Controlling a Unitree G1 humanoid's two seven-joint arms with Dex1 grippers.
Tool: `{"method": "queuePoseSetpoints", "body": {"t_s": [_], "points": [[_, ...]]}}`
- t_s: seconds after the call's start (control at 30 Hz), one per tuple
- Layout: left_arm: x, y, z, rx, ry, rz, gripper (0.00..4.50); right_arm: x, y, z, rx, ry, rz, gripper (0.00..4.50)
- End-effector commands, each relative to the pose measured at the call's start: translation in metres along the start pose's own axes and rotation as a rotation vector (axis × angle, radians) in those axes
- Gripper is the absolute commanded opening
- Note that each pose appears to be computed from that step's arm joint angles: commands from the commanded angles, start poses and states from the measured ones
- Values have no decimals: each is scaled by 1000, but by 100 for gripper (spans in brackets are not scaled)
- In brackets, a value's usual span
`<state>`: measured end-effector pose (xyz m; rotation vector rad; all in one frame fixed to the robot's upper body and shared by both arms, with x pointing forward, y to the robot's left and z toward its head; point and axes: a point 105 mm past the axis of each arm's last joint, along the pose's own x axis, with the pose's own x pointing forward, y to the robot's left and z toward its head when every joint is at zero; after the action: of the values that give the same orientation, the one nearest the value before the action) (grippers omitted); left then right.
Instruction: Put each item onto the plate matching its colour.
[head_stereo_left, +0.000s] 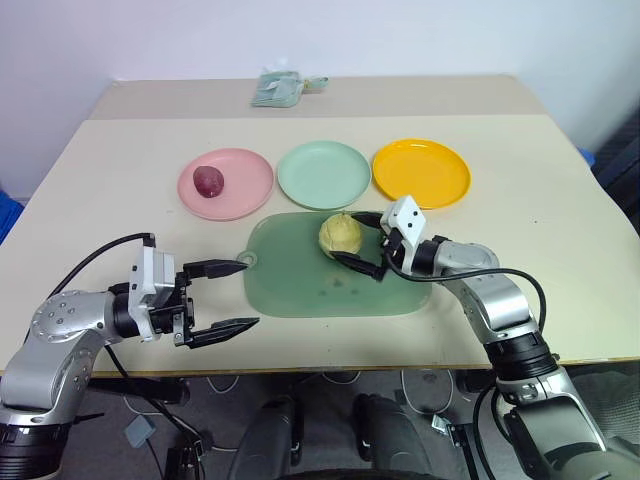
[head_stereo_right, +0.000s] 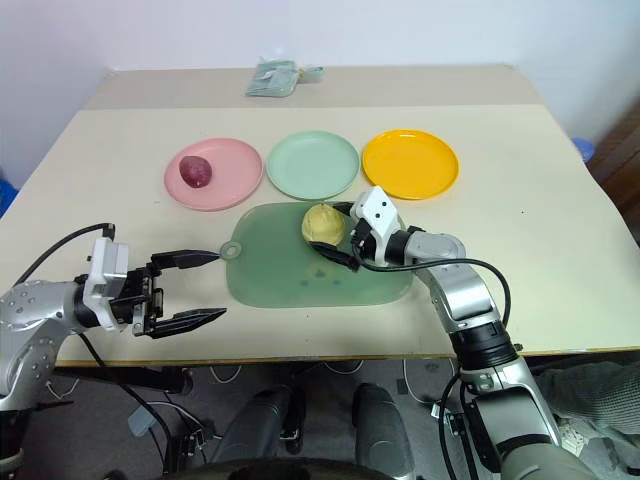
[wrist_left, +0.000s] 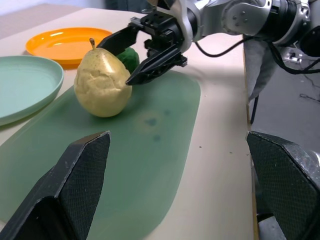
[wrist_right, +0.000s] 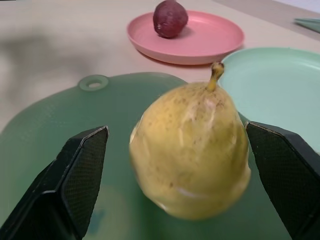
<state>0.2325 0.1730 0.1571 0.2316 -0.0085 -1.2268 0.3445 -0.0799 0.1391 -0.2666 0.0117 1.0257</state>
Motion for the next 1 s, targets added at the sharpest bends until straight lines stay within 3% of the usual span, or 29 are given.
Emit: {"method": "queuePoseSetpoints", "body": {"t_s": [0.03, 0.1, 0.17, 0.2, 0.37, 0.53, 0.67, 0.83, 1.0], "points": [[-1, -2, 13, 49, -29, 22, 448, 8, -2, 10, -20, -28, 23, 425], [-1, -3, 15, 49, -29, 35, 450, 11, -2, 11, -17, -32, 32, 374], [-1, -4, 15, 50, -28, 44, 450, 12, -1, 12, -14, -37, 41, 274], [0, -4, 16, 50, -29, 50, 450, 12, -2, 12, -17, -39, 40, 252], [3, -4, 17, 50, -31, 70, 450, 14, -6, 18, -13, -65, 29, 251], [6, -1, 21, 53, -41, 85, 450, 11, -30, 57, 9, -211, -22, 251], [9, 2, 24, 61, -50, 96, 450, 3, -88, 84, -69, -259, -216, 251], [13, 4, 25, 78, -58, 126, 450, -14, -152, 77, -106, -154, -469, 251], [14, 3, 26, 83, -59, 141, 450, -24, -172, 56, -85, -48, -595, 251]]}}
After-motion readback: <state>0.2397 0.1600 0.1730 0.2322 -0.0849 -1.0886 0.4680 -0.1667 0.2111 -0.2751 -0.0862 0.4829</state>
